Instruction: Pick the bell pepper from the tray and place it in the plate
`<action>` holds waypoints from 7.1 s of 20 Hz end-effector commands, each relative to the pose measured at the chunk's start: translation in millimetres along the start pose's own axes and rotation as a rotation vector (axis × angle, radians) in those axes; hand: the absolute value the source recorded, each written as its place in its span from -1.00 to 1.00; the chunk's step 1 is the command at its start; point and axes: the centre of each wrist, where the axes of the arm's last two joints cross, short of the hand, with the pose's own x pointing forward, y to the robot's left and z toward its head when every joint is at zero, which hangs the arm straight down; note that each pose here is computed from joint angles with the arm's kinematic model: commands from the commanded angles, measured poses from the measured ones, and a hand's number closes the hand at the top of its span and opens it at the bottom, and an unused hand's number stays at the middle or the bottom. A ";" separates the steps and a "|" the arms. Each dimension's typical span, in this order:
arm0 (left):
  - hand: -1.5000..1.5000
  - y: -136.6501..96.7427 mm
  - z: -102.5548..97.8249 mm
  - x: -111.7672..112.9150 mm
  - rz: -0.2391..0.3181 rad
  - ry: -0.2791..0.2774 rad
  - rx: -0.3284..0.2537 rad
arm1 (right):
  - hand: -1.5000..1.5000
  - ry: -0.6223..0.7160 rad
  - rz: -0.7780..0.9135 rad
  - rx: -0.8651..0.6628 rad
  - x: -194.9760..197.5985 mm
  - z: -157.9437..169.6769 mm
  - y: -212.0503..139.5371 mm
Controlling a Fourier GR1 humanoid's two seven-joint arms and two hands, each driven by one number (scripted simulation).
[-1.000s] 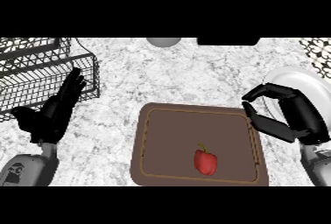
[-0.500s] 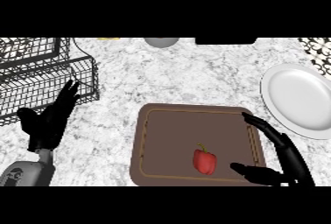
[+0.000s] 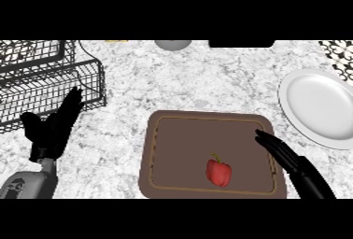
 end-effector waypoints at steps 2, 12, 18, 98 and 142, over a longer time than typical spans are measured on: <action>0.00 -25.0 -10.8 11.6 -0.019 0.001 0.003 | -1.00 0.063 0.095 0.091 21.0 -19.3 -6.9; 0.00 -12.0 0.4 -4.2 -0.002 0.005 -0.001 | -1.00 0.217 0.307 0.228 43.3 -31.2 16.4; 0.00 2.6 7.1 4.4 -0.008 0.001 -0.011 | -1.00 0.300 0.376 0.326 52.9 -38.4 40.6; 0.00 -0.2 -2.7 -1.2 -0.003 0.009 -0.016 | 1.00 0.659 0.419 -0.610 -124.6 -72.0 -159.8; 0.00 1.8 0.1 -3.0 -0.013 0.001 -0.009 | -1.00 0.267 -0.391 -0.616 -186.8 36.3 -220.8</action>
